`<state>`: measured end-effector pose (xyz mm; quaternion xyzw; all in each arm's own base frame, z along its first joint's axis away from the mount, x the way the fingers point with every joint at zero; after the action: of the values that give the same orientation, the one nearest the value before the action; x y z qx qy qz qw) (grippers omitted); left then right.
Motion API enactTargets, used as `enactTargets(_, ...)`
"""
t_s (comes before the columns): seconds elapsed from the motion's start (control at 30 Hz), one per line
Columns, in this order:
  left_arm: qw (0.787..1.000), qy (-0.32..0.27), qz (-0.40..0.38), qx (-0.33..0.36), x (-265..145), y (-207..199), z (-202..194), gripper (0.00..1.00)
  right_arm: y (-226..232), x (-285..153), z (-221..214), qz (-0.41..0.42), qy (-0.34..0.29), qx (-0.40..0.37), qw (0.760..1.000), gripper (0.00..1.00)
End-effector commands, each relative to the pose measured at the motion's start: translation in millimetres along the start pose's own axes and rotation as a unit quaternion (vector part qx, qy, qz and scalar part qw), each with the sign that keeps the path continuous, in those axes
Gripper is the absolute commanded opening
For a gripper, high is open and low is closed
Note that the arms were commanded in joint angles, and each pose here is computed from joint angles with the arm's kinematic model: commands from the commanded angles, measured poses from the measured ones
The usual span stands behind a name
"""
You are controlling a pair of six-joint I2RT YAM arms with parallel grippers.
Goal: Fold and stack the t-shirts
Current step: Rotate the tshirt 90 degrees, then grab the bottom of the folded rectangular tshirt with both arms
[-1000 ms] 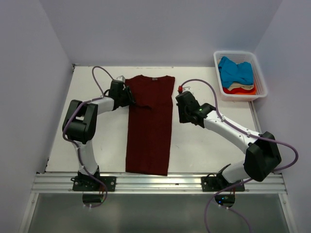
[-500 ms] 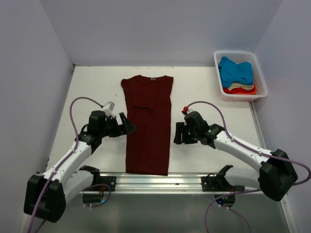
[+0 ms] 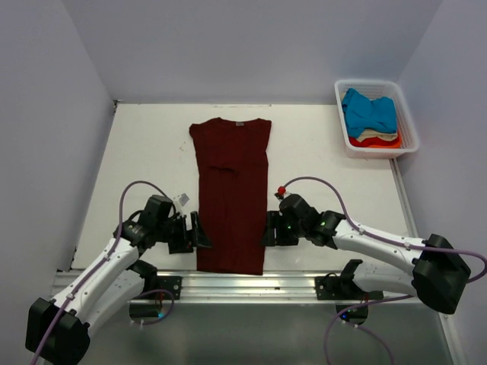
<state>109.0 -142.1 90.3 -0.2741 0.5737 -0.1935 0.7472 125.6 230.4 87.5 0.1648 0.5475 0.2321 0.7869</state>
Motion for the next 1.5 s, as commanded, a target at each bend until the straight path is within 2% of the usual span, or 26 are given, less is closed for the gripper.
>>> enactTargets(0.0,0.998,0.054,0.013,-0.023,-12.1,0.7,-24.2,0.80,7.2,-1.1,-4.3,0.026,0.001,0.026,0.999,0.57)
enactTargets(0.1,0.997,0.058,0.014,-0.043,-12.6,1.2,-29.8,0.77,4.0,-0.2,-9.3,0.025,0.008,0.032,0.999,0.57)
enactTargets(0.23,0.991,0.100,0.051,-0.073,-12.3,15.9,-49.0,0.76,7.2,-1.2,-11.6,0.041,0.011,0.038,0.998,0.56)
enactTargets(0.63,0.983,0.098,0.101,-0.117,4.1,34.2,-49.8,0.70,14.5,7.3,-15.8,0.081,0.020,0.031,0.996,0.53)
enactTargets(0.9,0.986,0.082,0.112,-0.097,22.0,34.5,-34.1,0.66,12.3,0.7,-20.3,0.088,0.019,0.036,0.995,0.47)
enactTargets(1.2,0.986,0.080,0.114,-0.090,37.9,41.5,-30.8,0.60,6.2,-0.7,-32.9,0.086,0.042,0.056,0.994,0.47)
enactTargets(1.37,0.987,0.080,0.106,-0.087,42.6,40.5,-30.0,0.51,5.1,1.6,-39.0,0.087,0.058,0.064,0.992,0.46)
enactTargets(1.47,0.989,0.077,0.096,-0.082,44.7,37.5,-27.6,0.39,5.3,3.2,-43.0,0.089,0.065,0.067,0.992,0.45)
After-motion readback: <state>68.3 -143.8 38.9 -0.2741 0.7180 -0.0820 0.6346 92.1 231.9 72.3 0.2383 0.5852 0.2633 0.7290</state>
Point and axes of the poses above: each gripper's point midway between its finger pads, its own x axis out along the fingers, its own y axis along the line the jaws close on, z = x × y, the point moved 3 cm from there along -x, back along the fingers
